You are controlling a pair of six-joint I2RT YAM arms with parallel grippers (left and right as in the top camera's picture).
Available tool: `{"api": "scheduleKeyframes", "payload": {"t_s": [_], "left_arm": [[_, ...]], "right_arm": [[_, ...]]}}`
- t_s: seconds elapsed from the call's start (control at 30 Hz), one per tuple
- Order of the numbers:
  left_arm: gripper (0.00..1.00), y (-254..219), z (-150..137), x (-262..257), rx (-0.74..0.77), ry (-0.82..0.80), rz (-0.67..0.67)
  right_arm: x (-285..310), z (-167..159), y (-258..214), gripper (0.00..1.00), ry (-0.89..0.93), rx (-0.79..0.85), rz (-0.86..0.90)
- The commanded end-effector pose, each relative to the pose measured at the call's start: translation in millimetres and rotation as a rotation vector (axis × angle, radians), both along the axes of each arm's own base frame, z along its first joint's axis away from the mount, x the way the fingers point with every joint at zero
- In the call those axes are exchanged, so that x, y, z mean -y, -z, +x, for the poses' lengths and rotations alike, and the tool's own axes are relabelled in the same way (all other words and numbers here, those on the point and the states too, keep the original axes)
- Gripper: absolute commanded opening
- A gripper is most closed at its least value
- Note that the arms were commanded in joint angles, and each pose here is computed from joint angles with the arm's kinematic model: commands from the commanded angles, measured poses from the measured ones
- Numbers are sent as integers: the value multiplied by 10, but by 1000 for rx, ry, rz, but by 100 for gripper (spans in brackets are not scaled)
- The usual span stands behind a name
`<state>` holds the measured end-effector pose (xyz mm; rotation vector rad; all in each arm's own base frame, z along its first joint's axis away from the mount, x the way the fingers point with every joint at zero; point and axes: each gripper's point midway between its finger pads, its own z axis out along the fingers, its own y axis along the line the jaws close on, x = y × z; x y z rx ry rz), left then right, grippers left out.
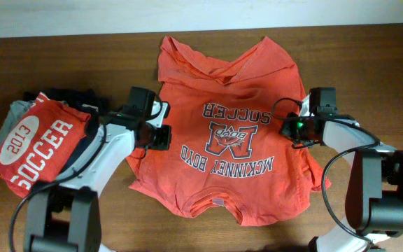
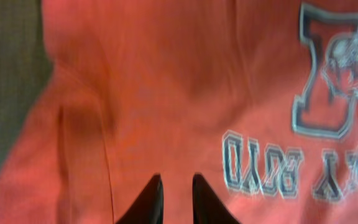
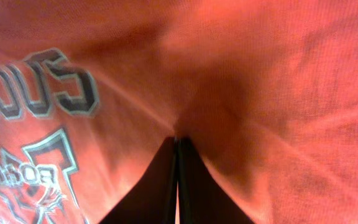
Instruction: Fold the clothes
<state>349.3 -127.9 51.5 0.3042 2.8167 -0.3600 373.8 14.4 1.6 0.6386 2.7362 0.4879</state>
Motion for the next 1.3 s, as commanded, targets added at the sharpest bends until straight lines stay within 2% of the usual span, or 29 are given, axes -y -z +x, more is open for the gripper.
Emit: {"api": "scheduleKeyframes", "payload": {"t_s": [0.0, 0.13, 0.2, 0.27, 0.43, 0.57, 0.7, 0.83, 0.9, 1.0, 1.17, 1.27], "left_arm": [[18, 254, 168, -40, 40, 59, 65], [12, 481, 367, 7, 83, 75, 65], [3, 607, 388, 13, 74, 74, 66], [1, 739, 343, 1, 33, 52, 67], [0, 988, -107, -133, -217, -134, 91], [0, 1001, -458, -325, -389, -299, 147], [0, 899, -904, -425, -615, -361, 120], [0, 764, -1186, -609, -756, -412, 136], [1, 713, -1186, -675, -754, -414, 129], [1, 640, -1046, -758, -672, -432, 129], [0, 301, -593, -740, -426, -415, 64], [1, -20, -204, -694, -217, -358, 16]], "right_arm": [[66, 71, -69, 4, -8, 27, -49], [68, 50, -58, 4, -27, 22, -58], [63, -4, -38, 4, -27, -2, -55], [56, -80, -13, 4, -28, -35, -52], [23, -434, 70, 4, -30, -186, -35], [-17, -851, 96, 4, -35, -360, -16], [-51, -1218, 53, 4, -39, -512, 0], [-64, -1361, -37, 4, -43, -559, 6], [-62, -1318, -94, 4, -60, -521, 0], [-45, -1102, -209, 4, -105, -383, -20], [-98, -558, -788, 4, -190, -28, -35], [-73, -216, -1207, 4, -186, 199, -73]]}}
